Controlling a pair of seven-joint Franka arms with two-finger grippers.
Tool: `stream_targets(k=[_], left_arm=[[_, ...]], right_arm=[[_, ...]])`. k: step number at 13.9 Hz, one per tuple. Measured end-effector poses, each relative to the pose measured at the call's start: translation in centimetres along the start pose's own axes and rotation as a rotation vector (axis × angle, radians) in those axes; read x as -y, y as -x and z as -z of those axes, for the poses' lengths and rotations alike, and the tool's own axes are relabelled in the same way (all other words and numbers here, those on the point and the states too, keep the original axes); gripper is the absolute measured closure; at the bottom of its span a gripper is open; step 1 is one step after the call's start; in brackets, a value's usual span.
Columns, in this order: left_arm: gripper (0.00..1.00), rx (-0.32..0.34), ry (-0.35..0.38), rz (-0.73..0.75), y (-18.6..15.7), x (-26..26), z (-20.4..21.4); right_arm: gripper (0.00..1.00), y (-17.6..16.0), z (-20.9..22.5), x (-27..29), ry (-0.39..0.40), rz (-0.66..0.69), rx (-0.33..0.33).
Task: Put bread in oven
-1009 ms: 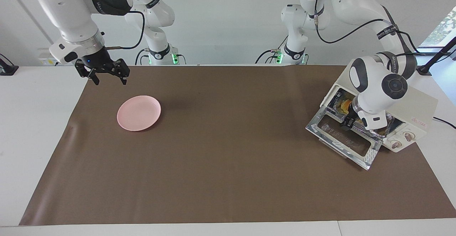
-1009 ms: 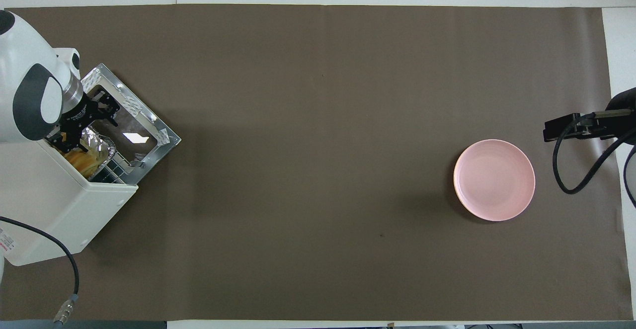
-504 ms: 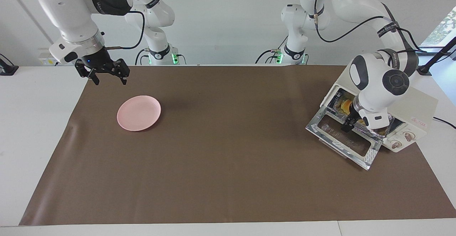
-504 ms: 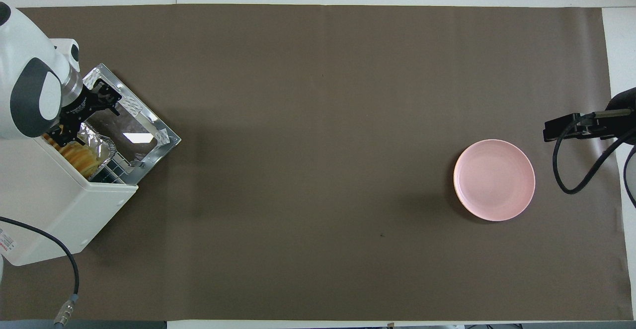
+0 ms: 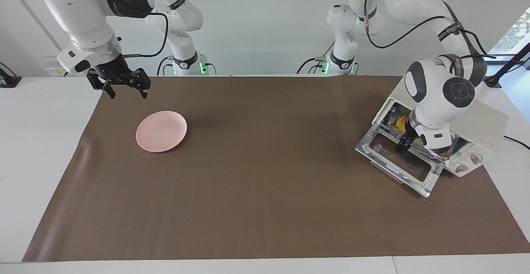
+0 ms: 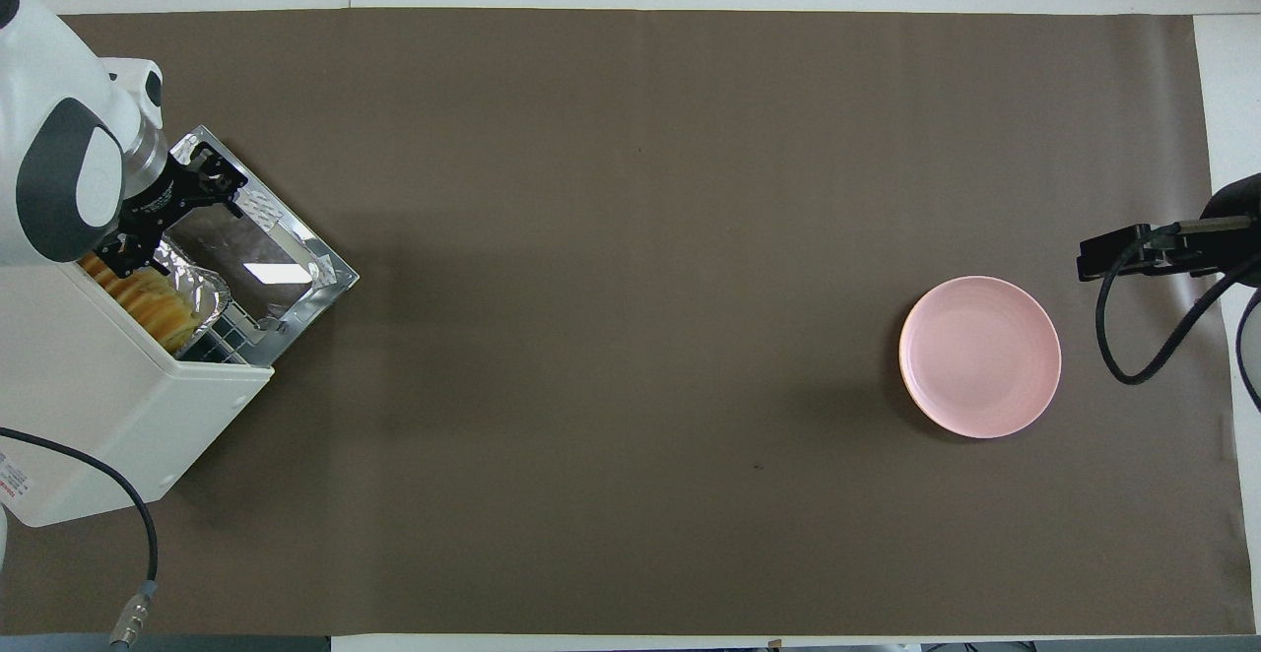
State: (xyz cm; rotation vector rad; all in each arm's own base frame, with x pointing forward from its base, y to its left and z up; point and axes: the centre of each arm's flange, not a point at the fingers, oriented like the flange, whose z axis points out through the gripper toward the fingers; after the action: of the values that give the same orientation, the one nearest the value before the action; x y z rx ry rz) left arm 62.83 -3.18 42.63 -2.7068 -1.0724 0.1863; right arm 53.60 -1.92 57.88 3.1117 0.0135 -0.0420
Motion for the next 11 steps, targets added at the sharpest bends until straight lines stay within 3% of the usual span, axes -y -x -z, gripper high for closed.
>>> stream_targets(k=[5, 11], left_arm=[[0.0, -0.003, 0.017, -0.146, 3.3, -0.4, 5.3], [0.0, 0.032, 0.082, -0.356, 5.0, 6.6, 11.7]], right_arm=[[0.0, 0.0, 0.0, 0.0, 0.0, 0.0, 0.0], [0.0, 0.0, 0.0, 0.0, 0.0, 0.0, 0.0]])
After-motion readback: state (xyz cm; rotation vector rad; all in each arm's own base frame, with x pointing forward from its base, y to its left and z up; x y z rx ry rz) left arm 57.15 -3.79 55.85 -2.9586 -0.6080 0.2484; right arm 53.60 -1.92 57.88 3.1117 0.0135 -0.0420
